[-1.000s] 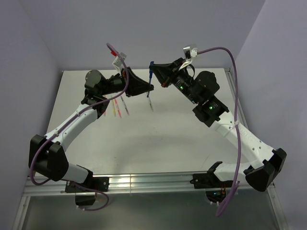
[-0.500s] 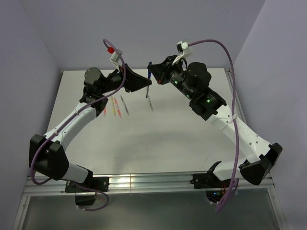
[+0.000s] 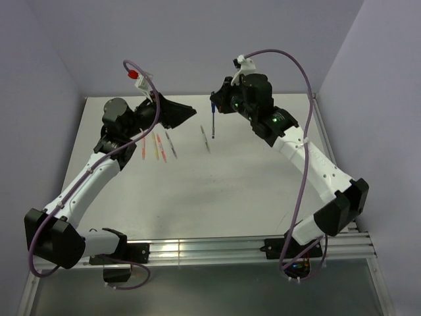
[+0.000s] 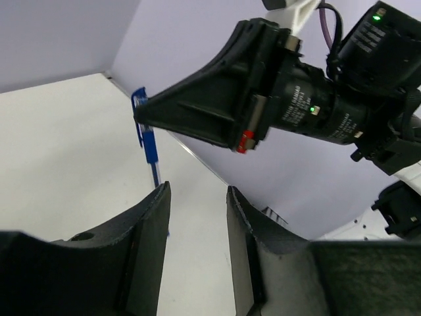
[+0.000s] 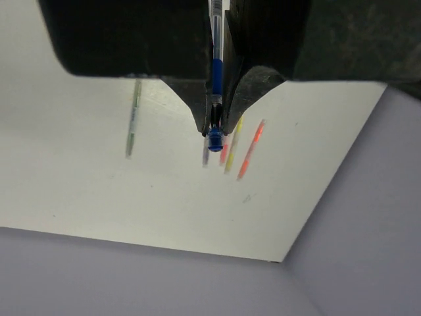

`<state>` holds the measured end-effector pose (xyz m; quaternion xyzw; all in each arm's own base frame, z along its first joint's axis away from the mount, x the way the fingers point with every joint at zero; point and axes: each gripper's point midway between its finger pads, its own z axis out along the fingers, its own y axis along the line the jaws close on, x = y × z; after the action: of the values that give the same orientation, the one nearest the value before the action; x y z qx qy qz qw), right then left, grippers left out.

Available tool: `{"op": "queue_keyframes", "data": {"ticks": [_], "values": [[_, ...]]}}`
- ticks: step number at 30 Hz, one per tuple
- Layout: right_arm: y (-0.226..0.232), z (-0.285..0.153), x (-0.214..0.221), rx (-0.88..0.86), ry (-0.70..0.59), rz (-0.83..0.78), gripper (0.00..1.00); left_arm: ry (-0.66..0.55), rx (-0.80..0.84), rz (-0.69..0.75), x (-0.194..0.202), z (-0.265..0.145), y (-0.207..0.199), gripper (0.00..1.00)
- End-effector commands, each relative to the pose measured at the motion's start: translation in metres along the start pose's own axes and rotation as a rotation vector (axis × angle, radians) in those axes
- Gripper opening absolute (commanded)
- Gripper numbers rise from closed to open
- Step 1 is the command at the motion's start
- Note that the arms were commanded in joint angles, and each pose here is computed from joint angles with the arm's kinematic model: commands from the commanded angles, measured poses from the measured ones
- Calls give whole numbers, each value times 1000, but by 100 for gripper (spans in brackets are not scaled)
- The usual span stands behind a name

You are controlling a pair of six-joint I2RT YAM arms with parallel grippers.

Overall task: Insert the pens into the pen caps
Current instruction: Place the pen at the center of the board.

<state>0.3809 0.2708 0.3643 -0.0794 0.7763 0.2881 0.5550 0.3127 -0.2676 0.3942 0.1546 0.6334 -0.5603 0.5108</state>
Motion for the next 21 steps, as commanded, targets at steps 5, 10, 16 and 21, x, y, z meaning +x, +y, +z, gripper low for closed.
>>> {"op": "queue_keyframes", "data": {"ticks": [5, 10, 16, 21], "values": [[-73, 76, 44, 124, 152, -8, 0, 10, -250, -27, 4, -6, 48, 41], [-125, 124, 85, 217, 253, -8, 0, 29, -326, -37, 10, -10, 67, 42], [-154, 156, 131, 283, 397, -8, 0, 74, -348, -76, 24, -8, 79, 41], [-174, 170, 169, 334, 470, -9, 0, 91, -337, -90, 29, -6, 81, 41]]}}
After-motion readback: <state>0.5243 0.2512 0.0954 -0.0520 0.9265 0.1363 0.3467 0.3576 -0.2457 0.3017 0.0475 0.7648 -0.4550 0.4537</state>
